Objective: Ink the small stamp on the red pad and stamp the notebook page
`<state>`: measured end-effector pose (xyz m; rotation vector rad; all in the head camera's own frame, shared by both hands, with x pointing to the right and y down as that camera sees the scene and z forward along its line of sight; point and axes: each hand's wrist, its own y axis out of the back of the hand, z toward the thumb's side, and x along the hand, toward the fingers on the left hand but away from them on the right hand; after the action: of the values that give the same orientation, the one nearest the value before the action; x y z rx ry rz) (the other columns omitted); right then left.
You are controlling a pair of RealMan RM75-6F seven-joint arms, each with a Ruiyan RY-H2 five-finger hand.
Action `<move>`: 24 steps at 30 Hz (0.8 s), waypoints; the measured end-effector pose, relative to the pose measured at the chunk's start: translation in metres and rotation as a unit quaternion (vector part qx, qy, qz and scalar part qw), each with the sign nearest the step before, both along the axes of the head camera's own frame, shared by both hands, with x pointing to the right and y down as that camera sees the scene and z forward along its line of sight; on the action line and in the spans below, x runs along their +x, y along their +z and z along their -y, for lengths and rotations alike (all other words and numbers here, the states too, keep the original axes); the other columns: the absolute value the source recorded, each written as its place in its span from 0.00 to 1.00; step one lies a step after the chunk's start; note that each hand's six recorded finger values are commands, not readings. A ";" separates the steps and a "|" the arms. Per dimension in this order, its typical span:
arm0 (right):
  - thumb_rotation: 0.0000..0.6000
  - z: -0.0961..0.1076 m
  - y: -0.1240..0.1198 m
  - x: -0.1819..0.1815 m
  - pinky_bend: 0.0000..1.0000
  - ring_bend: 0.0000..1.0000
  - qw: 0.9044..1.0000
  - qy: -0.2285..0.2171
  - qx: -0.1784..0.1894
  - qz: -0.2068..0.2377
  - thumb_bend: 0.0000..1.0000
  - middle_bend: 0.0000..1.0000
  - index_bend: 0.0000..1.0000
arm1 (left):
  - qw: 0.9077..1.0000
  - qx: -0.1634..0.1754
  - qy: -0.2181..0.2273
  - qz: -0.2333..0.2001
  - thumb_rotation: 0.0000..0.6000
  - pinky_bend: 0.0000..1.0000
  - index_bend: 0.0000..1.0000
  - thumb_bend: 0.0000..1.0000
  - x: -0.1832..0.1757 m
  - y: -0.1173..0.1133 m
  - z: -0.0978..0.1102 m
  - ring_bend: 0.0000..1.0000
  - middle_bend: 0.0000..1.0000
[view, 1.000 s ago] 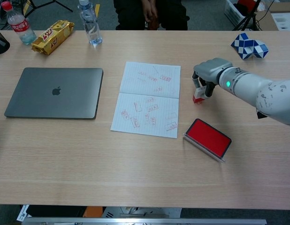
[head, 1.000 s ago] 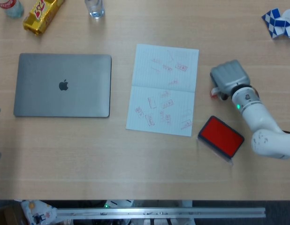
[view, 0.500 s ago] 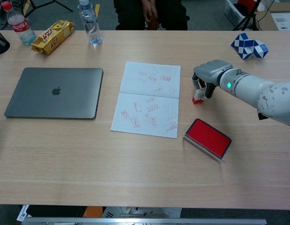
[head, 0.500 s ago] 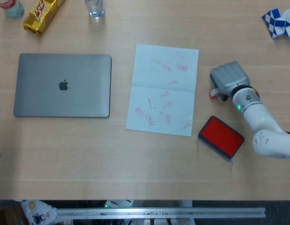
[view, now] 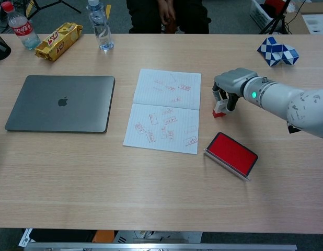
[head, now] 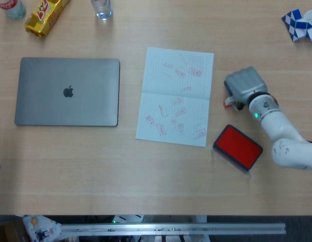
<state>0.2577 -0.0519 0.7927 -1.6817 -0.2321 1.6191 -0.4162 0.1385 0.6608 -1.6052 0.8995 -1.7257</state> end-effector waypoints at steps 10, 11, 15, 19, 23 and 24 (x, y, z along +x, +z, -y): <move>1.00 -0.001 -0.001 0.000 0.35 0.53 1.000 -0.006 -0.002 -0.002 0.33 0.60 0.64 | 1.000 -0.001 0.001 0.000 1.00 0.02 0.00 0.21 0.000 0.000 0.000 0.01 0.00; 1.00 -0.001 -0.001 -0.001 0.35 0.52 1.000 -0.006 -0.002 -0.002 0.33 0.60 0.64 | 1.000 -0.001 0.001 0.000 1.00 0.02 0.00 0.21 0.000 0.000 0.000 0.01 0.00; 1.00 -0.002 -0.001 -0.002 0.34 0.52 1.000 -0.010 0.000 -0.001 0.33 0.59 0.62 | 1.000 0.000 0.001 0.000 1.00 0.02 0.00 0.21 0.000 0.000 0.000 0.01 0.00; 1.00 -0.001 -0.003 -0.002 0.34 0.52 1.000 -0.011 0.004 0.000 0.32 0.59 0.61 | 1.000 -0.001 0.001 0.001 1.00 0.02 0.00 0.21 0.000 0.000 0.000 0.01 0.00; 1.00 -0.001 -0.003 -0.002 0.34 0.51 1.000 -0.012 0.006 0.001 0.32 0.58 0.60 | 1.000 -0.002 0.001 0.001 1.00 0.02 0.00 0.21 0.000 0.001 0.000 0.01 0.00; 1.00 -0.001 -0.003 -0.002 0.34 0.51 1.000 -0.012 0.005 0.001 0.32 0.58 0.60 | 1.000 -0.002 0.002 0.001 1.00 0.02 0.00 0.21 0.000 0.001 0.000 0.01 0.00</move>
<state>0.2560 -0.0504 0.7896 -1.6717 -0.2202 1.5966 -0.4162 0.1385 0.6618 -1.6060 0.8924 -1.7280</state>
